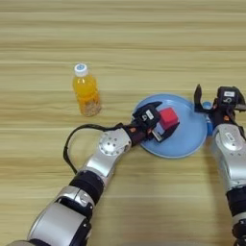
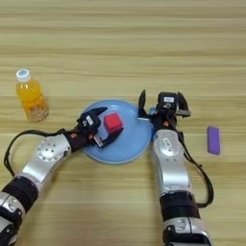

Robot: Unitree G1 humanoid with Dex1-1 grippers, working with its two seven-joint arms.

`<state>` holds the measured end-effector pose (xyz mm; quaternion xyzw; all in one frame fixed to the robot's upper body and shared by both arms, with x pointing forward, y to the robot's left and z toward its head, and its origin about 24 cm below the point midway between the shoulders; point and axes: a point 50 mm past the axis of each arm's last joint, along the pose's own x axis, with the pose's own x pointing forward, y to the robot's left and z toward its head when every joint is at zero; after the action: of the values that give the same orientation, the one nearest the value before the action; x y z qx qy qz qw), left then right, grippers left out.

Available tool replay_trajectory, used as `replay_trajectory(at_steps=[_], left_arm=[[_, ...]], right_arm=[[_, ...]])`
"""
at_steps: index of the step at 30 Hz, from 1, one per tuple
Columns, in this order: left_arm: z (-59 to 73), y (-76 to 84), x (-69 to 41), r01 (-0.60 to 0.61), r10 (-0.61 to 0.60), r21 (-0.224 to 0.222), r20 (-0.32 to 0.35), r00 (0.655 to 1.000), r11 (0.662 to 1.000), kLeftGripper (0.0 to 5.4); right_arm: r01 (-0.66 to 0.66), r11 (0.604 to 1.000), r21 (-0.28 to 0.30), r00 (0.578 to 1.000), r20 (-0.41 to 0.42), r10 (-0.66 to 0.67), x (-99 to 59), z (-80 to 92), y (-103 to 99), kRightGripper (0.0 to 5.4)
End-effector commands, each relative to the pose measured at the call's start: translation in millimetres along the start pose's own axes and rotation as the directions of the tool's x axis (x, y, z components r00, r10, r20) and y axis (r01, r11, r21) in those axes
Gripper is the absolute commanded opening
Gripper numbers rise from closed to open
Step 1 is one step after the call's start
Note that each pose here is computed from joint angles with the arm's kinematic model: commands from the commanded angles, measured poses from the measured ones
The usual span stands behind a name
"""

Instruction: Move the objects on the table

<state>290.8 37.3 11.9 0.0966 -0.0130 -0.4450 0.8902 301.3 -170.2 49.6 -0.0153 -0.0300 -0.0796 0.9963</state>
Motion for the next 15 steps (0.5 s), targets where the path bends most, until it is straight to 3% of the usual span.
replay_trajectory(at_steps=[1,10,15], left_arm=[[1.0,2.0,1.0,0.006,-0.006,0.010,-0.001,1.000,1.000,3.48],[-0.5,2.1,0.3,0.005,-0.005,0.004,-0.004,1.000,1.000,2.47],[-0.6,1.9,0.1,0.009,-0.009,-0.001,-0.001,1.000,1.000,2.29]], right_arm=[[0.000,1.000,-0.001,1.000,0.004,0.000,1.3,2.5,0.1,5.40],[0.003,1.000,0.000,1.000,0.001,-0.003,1.8,1.9,-0.3,5.40],[0.005,1.000,0.001,1.000,0.001,-0.005,1.7,1.9,-0.5,5.40]])
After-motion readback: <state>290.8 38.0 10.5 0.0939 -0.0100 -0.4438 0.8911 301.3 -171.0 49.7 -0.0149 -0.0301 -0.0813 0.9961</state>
